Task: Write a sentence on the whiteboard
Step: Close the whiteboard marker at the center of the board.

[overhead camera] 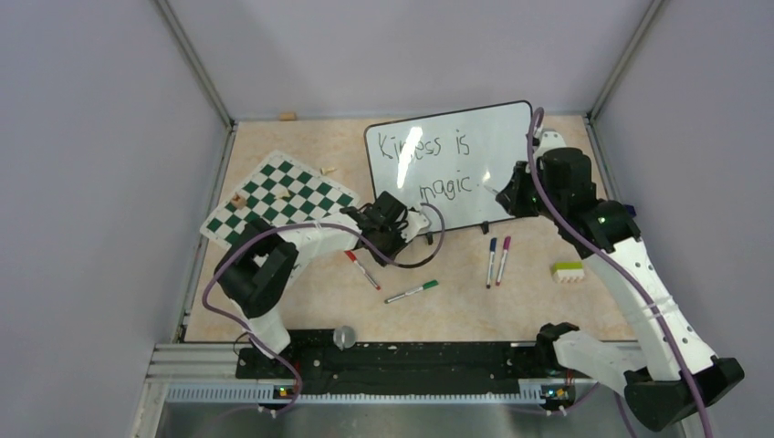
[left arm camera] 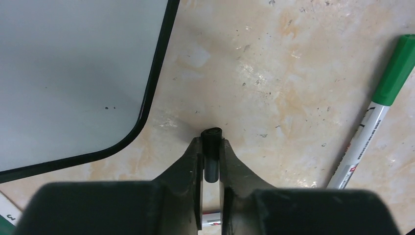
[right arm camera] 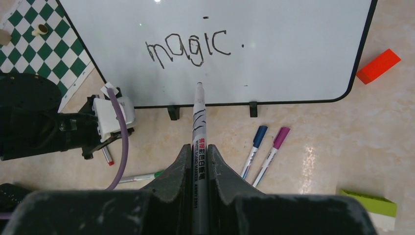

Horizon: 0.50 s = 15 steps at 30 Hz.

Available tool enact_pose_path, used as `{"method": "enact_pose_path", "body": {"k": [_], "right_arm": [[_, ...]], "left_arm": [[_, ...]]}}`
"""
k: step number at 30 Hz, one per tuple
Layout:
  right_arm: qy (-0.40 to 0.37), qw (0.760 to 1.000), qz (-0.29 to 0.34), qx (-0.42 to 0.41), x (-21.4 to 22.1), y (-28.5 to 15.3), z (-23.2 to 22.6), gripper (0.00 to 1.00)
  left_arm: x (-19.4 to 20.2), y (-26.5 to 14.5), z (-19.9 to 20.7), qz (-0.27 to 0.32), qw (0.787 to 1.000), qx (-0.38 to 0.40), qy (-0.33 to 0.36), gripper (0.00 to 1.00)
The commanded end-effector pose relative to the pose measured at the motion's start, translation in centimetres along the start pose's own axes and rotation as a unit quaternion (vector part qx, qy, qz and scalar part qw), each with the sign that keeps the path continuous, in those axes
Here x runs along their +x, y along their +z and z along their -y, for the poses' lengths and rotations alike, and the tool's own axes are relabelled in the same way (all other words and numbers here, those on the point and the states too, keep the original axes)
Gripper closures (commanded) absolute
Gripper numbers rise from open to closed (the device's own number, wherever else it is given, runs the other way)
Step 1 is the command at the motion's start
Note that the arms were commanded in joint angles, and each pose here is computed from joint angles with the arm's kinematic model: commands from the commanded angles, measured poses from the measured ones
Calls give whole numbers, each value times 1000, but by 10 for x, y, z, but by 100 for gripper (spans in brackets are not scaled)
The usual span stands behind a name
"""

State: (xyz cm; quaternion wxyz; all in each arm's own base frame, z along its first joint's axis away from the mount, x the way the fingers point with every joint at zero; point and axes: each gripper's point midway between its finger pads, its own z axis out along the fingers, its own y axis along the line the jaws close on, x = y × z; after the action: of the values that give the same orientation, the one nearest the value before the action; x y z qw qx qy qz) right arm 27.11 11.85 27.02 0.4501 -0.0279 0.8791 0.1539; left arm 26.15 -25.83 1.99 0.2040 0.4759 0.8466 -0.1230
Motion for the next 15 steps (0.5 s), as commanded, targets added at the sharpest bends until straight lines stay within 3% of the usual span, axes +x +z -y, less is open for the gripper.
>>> {"method": "enact_pose_path", "body": {"k": [1,3,15], "right_arm": [[-14,999,38,-12,-29,-6,-9,100],[-18,999,39,-12,-32,-4,-10,100],[8,999,40,-21,-28,1,-13,100]], "left_arm": [[20,-1,16,-26,999,15,-10,91],[14,-9,19,-5,1000,16,-19,99],[-50,-89,31,93,987,16,-130,100]]}}
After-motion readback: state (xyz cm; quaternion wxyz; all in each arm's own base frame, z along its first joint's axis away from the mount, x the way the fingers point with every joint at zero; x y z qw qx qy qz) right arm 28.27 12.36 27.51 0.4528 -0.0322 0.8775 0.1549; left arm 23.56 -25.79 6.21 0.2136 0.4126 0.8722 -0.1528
